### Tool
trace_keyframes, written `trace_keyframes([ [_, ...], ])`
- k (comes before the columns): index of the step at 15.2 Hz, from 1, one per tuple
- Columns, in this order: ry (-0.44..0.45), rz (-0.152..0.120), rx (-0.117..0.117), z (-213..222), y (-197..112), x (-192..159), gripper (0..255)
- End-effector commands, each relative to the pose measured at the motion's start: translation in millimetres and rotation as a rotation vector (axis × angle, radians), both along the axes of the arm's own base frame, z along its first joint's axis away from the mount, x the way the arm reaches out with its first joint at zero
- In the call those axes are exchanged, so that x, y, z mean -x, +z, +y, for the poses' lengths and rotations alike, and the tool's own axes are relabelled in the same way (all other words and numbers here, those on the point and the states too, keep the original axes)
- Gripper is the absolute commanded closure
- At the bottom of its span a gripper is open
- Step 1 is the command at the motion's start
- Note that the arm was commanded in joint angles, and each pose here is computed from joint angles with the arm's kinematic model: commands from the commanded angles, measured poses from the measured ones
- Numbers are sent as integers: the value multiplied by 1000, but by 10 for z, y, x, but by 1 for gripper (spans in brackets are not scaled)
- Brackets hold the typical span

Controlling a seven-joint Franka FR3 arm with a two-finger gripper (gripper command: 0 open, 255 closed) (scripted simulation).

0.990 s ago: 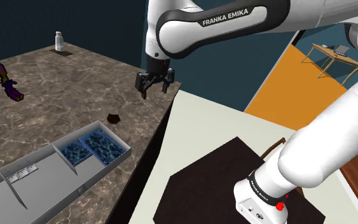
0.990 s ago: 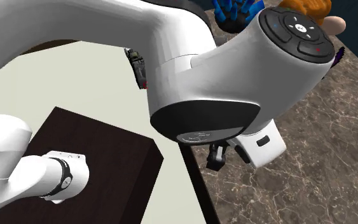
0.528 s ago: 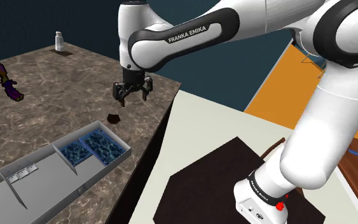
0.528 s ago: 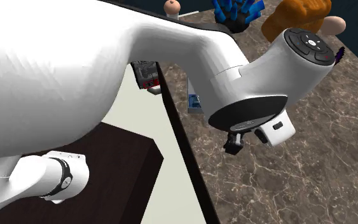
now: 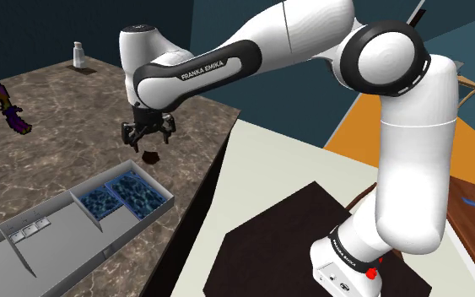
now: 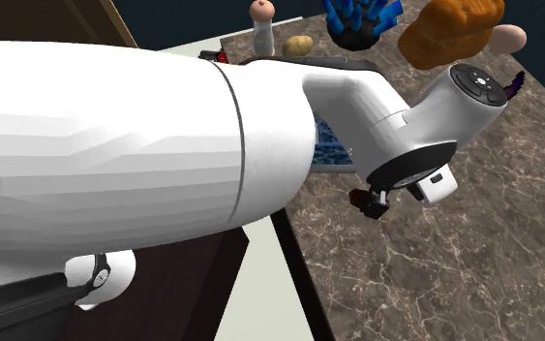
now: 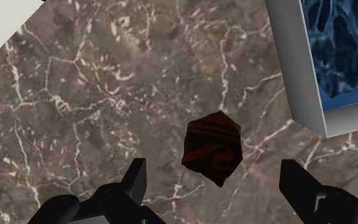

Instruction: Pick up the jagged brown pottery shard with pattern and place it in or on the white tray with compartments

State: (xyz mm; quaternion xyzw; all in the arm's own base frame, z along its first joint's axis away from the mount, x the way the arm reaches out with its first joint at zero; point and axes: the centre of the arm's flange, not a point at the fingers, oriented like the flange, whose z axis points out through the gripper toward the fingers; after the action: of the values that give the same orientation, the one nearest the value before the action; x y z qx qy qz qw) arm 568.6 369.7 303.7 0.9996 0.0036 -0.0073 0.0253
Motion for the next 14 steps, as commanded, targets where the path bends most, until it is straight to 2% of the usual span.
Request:
trace_keyframes([
  [1, -2, 0, 1, 51, -116, -41, 0],
  [7, -2, 0, 1, 33, -462, -36, 0],
  [14, -2, 0, 1, 33, -462, -36, 0],
])
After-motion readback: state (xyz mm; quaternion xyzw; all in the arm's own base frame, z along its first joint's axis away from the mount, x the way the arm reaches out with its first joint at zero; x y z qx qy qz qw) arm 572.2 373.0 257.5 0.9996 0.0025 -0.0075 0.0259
